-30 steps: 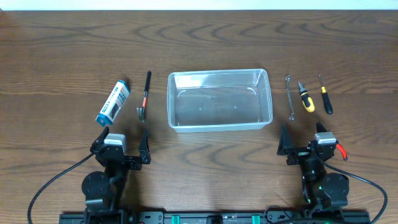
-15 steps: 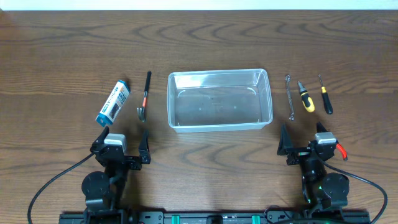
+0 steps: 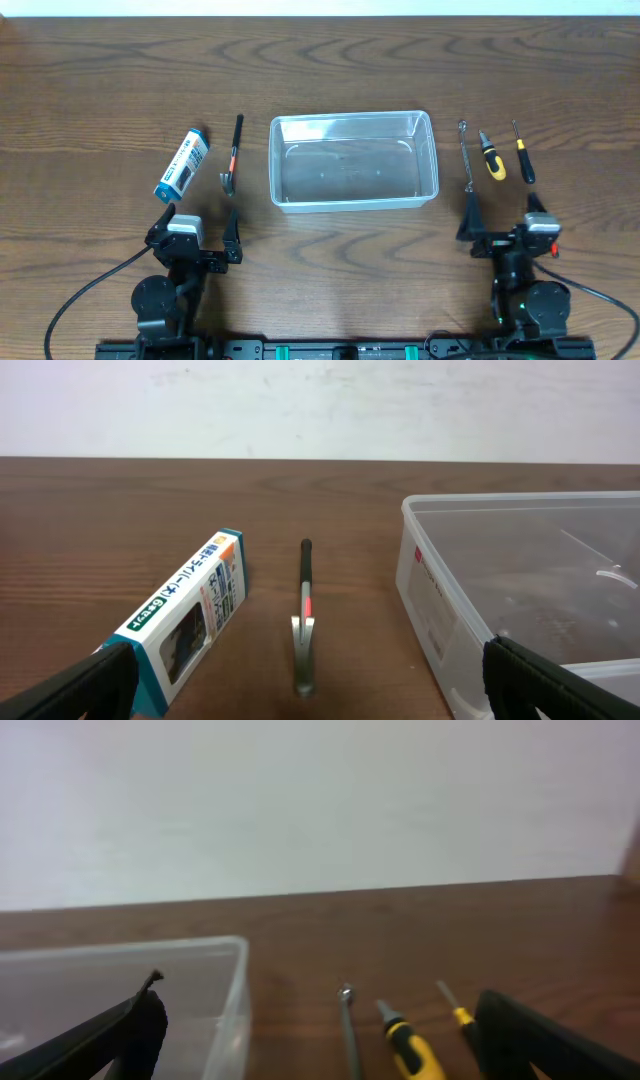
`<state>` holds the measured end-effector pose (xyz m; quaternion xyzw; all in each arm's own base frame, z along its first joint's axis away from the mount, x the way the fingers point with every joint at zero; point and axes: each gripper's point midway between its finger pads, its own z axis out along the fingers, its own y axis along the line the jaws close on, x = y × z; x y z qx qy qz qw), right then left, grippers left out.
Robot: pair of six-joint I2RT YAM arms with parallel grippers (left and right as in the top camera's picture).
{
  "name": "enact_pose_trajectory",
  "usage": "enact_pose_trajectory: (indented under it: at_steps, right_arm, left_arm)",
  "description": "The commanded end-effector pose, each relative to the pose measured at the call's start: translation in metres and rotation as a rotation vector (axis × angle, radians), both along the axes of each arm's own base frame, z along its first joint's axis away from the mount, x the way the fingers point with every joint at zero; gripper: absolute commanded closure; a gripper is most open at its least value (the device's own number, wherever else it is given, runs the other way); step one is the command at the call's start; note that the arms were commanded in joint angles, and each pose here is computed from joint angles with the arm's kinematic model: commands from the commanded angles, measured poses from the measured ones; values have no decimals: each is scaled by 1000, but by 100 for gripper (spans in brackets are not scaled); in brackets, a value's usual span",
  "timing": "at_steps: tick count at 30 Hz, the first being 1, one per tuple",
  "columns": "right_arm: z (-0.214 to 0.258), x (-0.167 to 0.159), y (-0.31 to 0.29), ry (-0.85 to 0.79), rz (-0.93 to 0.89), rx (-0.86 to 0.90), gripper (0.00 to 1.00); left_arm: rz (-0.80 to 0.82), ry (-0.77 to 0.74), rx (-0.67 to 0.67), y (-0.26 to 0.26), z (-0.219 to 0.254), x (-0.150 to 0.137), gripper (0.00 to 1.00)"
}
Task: Pack container
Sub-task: 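Move the right gripper over the silver wrench and lower onto it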
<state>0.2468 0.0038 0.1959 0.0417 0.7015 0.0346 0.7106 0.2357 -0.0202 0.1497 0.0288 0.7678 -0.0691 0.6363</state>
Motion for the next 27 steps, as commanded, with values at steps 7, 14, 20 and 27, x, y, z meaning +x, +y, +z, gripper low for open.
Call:
enact_pose_trajectory:
  at_steps: [7, 14, 20, 27]
  right_arm:
    - [105, 41, -19, 133, -84, -41, 1]
    - [110, 116, -27, 633, -49, -168, 1]
    - [53, 146, -47, 1048, -46, -164, 1]
    - [-34, 164, -57, 1301, -36, -138, 1]
  left_arm:
    - [-16, 9, 13, -2, -6, 0, 2]
    - [-16, 9, 13, -2, -6, 0, 2]
    - [-16, 9, 13, -2, -6, 0, 2]
    - [-16, 9, 13, -2, -6, 0, 2]
